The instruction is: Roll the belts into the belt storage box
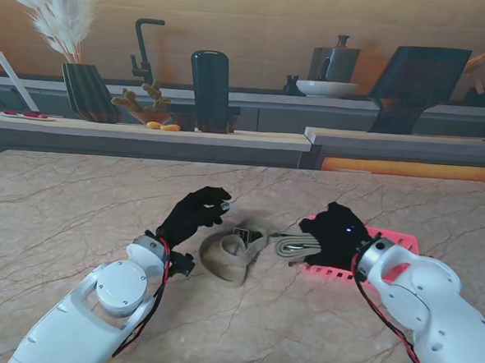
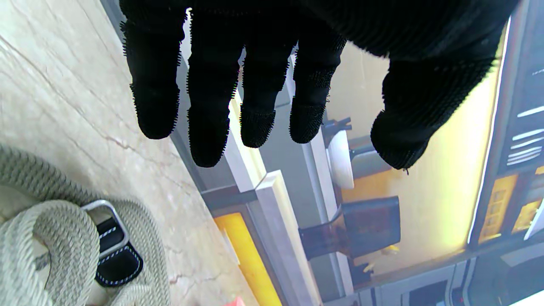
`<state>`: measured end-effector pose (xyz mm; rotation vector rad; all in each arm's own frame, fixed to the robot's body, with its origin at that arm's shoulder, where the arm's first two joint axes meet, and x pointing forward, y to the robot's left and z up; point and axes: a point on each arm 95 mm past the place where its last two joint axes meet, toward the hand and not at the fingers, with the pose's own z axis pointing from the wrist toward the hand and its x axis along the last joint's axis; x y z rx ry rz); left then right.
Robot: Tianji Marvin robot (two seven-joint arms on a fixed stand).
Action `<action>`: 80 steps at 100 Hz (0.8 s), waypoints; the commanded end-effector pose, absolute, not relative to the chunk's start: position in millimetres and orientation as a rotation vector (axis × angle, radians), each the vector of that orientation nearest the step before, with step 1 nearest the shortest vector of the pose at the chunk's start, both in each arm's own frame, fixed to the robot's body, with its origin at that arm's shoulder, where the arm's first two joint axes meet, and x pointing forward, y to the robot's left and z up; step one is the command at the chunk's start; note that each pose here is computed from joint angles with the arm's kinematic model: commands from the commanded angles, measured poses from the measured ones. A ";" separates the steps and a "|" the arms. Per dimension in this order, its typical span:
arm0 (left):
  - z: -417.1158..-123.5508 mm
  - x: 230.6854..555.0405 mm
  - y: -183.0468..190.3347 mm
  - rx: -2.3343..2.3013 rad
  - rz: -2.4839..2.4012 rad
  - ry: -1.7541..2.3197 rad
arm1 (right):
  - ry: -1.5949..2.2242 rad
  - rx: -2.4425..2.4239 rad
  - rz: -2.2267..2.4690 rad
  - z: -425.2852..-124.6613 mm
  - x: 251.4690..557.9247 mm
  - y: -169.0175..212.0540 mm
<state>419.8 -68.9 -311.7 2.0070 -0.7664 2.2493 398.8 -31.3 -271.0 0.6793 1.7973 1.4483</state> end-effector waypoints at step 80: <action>-310.0 418.3 -67.7 2.029 2.264 -0.721 | 1.492 0.890 0.971 -298.8 389.2 -122.3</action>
